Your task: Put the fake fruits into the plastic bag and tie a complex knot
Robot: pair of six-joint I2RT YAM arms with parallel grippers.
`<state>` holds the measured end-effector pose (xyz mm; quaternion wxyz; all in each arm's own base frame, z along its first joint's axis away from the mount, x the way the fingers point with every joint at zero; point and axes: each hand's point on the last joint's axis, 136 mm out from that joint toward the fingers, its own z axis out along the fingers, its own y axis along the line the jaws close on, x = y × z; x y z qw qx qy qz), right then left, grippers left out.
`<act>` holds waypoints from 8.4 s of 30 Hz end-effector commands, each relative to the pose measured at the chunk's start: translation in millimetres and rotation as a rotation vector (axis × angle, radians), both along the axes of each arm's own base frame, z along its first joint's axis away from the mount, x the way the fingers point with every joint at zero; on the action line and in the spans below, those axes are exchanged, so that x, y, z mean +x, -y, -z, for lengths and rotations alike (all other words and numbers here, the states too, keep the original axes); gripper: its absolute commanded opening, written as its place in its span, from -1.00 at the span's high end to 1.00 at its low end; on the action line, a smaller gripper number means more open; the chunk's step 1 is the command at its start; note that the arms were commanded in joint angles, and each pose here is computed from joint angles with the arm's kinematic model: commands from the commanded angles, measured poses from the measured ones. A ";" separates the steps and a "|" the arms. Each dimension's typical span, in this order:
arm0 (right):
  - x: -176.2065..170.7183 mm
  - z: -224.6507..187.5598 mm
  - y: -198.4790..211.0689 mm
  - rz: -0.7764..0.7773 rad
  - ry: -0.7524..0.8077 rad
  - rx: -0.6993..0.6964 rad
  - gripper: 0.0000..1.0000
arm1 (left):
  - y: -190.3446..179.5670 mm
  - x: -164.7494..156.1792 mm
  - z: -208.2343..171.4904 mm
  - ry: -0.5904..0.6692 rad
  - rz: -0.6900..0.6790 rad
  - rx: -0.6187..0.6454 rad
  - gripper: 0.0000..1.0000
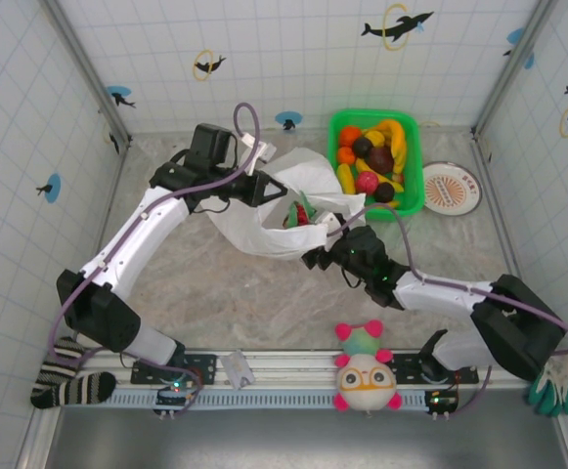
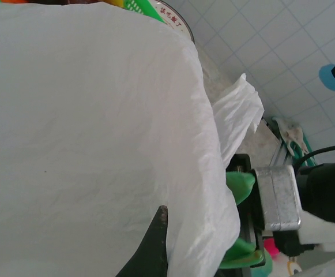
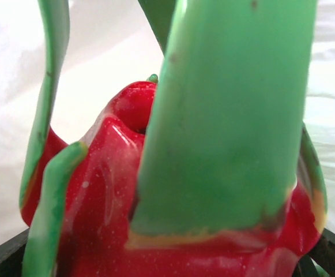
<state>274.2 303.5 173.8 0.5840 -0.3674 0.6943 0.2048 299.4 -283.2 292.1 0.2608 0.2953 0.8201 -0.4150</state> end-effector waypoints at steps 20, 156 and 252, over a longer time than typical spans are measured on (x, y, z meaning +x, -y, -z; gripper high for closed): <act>53.7 -24.0 -22.4 0.210 -0.102 -0.023 -0.28 | 2.6 0.0 -11.6 -0.102 -0.160 -0.008 0.87; 236.0 127.8 170.6 0.768 -1.022 -0.312 -0.43 | -45.9 44.7 56.9 -0.210 -0.391 0.109 0.85; 38.7 -20.2 5.2 0.220 -0.536 -0.068 -0.72 | -40.1 42.5 58.8 -0.186 -0.337 0.094 0.85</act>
